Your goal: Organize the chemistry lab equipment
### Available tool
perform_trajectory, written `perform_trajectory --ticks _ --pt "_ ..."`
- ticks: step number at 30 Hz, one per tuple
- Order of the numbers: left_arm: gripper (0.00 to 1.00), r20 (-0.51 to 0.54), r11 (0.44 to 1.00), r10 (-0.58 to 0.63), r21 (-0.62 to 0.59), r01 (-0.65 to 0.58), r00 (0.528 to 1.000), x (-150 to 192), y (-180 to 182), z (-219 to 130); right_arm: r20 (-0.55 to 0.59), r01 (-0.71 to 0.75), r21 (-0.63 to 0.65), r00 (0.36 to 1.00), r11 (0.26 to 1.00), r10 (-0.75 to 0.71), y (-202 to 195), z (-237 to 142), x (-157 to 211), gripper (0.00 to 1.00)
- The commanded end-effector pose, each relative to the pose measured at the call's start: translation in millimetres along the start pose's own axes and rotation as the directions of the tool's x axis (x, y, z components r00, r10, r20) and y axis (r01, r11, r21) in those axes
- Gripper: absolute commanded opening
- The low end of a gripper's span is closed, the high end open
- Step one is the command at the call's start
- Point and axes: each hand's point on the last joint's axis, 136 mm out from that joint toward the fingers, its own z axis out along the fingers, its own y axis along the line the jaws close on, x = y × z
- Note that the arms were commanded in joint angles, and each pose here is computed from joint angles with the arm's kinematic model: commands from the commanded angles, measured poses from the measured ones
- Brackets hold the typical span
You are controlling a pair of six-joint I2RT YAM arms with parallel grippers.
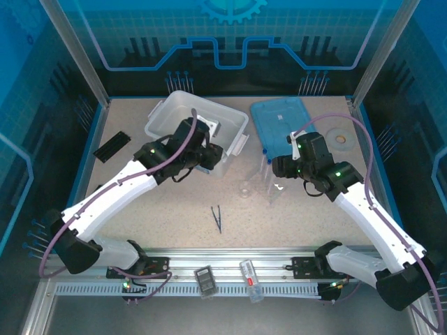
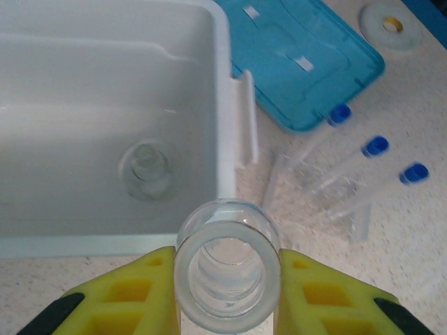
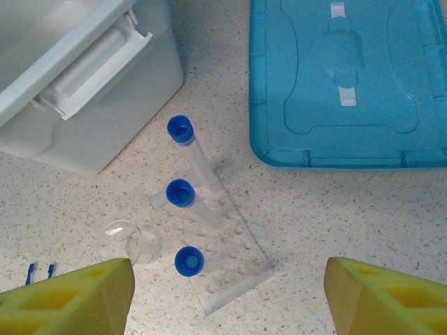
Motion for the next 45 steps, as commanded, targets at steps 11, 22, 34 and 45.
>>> perform_trajectory --ticks 11,22,34,45 --pt "0.16 0.117 0.985 0.034 -0.171 -0.014 0.993 -55.9 64.8 41.4 0.012 0.001 -0.006 1.0 1.0 -0.001 1.6 -6.1 -0.8 0.73" --pt "0.16 0.029 0.961 0.048 -0.274 -0.039 0.998 -47.9 103.4 98.1 0.01 -0.001 -0.016 1.0 1.0 0.001 2.3 -6.6 -0.9 0.73" --pt "0.15 -0.077 0.947 0.035 -0.316 -0.058 0.996 -16.1 126.4 147.2 0.014 -0.008 -0.02 1.0 1.0 0.008 2.1 -6.8 0.5 0.73" --pt "0.15 -0.142 0.955 -0.003 -0.294 -0.04 0.99 10.7 127.2 172.9 0.014 -0.009 -0.023 1.0 1.0 0.01 2.2 -6.3 0.8 0.73"
